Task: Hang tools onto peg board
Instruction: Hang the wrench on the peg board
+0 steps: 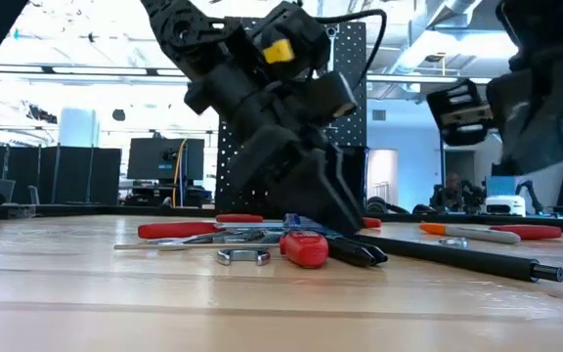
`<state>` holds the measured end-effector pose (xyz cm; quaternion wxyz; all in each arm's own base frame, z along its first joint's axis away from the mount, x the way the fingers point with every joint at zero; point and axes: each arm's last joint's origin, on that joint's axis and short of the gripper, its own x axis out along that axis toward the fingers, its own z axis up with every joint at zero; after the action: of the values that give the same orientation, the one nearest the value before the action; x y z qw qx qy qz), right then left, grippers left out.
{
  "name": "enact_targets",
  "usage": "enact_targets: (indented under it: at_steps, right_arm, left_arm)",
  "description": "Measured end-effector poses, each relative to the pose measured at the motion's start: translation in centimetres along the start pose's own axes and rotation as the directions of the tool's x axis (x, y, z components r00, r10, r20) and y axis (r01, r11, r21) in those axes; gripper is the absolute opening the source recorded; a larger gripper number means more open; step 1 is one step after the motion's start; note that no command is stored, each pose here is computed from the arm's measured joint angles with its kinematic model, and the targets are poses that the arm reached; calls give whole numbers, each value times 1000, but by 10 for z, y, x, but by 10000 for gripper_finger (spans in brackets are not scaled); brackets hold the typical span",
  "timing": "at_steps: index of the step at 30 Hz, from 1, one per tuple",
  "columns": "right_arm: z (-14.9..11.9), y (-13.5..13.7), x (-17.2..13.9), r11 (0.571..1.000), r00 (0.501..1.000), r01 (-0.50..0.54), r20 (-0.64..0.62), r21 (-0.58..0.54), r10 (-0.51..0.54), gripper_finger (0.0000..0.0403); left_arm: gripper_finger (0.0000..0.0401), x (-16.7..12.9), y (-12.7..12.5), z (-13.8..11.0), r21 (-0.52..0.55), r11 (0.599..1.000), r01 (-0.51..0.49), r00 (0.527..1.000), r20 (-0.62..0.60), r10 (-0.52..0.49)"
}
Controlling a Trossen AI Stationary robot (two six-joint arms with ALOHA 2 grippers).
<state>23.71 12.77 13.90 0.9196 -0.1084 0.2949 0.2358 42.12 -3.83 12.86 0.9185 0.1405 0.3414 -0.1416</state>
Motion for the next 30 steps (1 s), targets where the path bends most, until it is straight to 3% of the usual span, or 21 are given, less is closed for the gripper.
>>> enact_targets:
  at_steps: [8,14,17,23,26,30]
  right_arm:
    - [-17,19,15,984,985,158,-89,88,-150,7]
    - [-34,25,33,929,946,320,-117,185,-302,13]
    - [-36,29,36,901,931,365,-101,235,-351,32]
    - [-20,37,20,882,923,376,-25,282,-385,91]
    - [-16,41,12,835,880,453,-9,313,-474,124]
    - [-21,37,15,739,820,528,-25,418,-571,168]
  left_arm:
    - [116,1,-1,-5,-50,999,11,999,-38,-13]
    - [44,0,-2,-8,-76,997,26,996,-83,-32]
    - [10,0,-2,-8,-84,996,23,996,-81,-30]
    - [2,0,-2,-8,-91,996,20,996,-83,-27]
    - [1,0,-2,-8,-96,995,16,996,-81,-24]
    - [0,1,-5,-8,-96,995,14,997,-79,-22]
